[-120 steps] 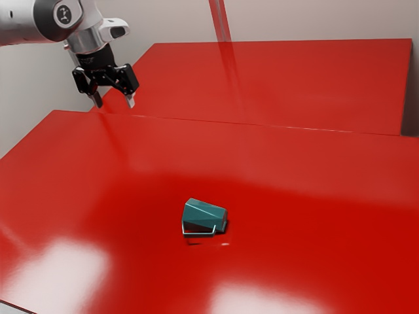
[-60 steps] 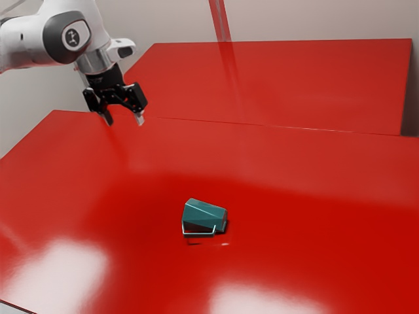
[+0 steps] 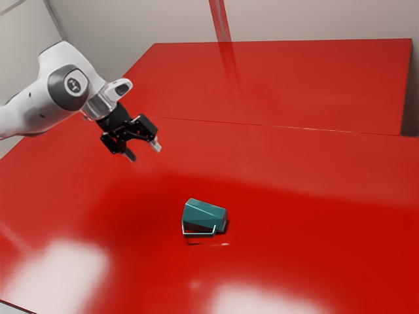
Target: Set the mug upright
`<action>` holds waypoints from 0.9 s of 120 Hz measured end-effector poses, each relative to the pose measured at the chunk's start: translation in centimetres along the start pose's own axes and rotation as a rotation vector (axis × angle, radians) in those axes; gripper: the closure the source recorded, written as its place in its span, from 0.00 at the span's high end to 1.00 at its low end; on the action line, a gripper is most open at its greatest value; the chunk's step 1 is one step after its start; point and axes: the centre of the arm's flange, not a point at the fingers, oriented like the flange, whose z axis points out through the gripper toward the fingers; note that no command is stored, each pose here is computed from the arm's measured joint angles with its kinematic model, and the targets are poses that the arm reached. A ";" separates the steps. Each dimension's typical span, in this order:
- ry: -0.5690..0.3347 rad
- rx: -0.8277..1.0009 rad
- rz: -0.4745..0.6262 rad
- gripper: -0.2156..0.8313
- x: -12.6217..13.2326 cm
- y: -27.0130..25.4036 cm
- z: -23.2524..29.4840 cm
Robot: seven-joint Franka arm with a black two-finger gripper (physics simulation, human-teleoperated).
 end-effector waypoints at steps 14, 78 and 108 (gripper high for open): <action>0.007 -0.067 -0.013 0.77 -0.6 -1.1 2.4; 0.044 -0.368 -0.118 0.77 -4.0 -7.3 12.4; 0.062 -0.407 -0.088 0.77 -4.1 -9.0 14.5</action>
